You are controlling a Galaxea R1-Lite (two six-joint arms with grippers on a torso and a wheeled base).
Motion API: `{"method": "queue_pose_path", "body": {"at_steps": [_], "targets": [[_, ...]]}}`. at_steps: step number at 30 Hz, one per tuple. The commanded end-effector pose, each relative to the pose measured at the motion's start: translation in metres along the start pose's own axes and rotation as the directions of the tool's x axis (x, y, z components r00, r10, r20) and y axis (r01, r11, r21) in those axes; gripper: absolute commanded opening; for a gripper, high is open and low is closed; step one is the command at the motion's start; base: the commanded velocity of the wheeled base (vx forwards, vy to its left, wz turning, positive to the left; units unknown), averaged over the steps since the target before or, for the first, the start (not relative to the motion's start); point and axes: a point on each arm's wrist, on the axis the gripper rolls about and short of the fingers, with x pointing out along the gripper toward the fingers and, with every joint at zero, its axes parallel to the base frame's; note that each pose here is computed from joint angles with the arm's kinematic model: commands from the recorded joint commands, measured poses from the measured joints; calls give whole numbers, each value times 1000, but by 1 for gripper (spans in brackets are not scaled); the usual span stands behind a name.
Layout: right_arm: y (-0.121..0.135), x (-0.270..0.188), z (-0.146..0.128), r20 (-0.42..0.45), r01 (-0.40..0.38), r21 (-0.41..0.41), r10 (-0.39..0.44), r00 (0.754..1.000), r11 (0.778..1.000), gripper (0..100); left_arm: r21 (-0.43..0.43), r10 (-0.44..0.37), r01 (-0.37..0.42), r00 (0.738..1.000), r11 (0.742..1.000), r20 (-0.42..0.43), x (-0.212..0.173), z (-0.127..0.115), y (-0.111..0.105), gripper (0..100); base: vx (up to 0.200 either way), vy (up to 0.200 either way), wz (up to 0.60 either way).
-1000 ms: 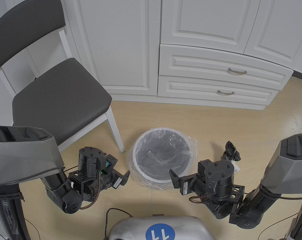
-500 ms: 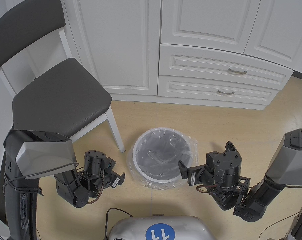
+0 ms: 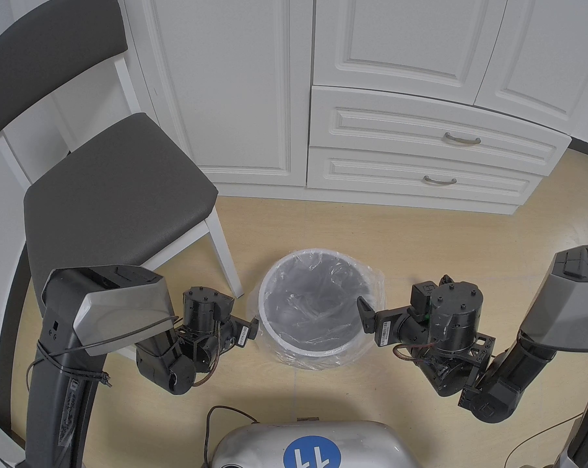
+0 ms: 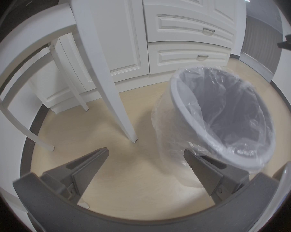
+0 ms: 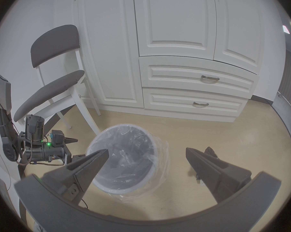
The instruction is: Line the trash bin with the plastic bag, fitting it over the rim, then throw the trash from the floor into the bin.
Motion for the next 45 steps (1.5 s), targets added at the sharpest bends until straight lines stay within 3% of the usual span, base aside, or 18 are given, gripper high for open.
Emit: {"method": "queue_pose_path", "body": {"at_steps": [1, 10, 17, 22, 23, 27, 34, 38, 45], "targets": [[-7, 14, -10, -25, 27, -6, -27, 999, 1000, 100, -44, 0, 0, 1000, 999, 0, 25, -14, -7, 100, 0, 0, 0], [-24, 34, -16, -33, 51, 10, -50, 998, 999, 100, -97, 12, -13, 1000, 995, -9, 42, -15, -5, 100, 0, 0, 0], [-36, 45, -20, -46, 54, 22, -53, 998, 998, 100, -99, 6, -11, 999, 995, -50, 63, -1, 9, 100, 0, 0, 0], [-44, 58, -28, -62, 70, 22, -69, 996, 997, 100, -97, -89, 81, 993, 992, -78, 81, 2, 37, 100, 0, 0, 0], [-47, 62, -32, -71, 79, 21, -77, 995, 997, 100, -83, -137, 130, 987, 988, -84, 83, 0, 46, 100, 0, 0, 0], [-50, 66, -37, -84, 70, 22, -68, 994, 997, 100, -62, -236, 231, 967, 971, -91, 86, -1, 56, 100, 0, 0, 0], [-54, 72, -46, -103, 72, 20, -69, 992, 997, 100, -29, -307, 305, 947, 952, -100, 112, -8, 52, 100, 0, 0, 0], [-56, 77, -51, -111, 71, 20, -68, 991, 997, 100, -36, -392, 390, 914, 920, -110, 119, -7, 49, 100, 0, 0, 0], [-62, 83, -62, -138, 66, 18, -63, 988, 998, 100, -45, -435, 433, 890, 900, -137, 130, -5, 44, 100, 0, 0, 0]]}}
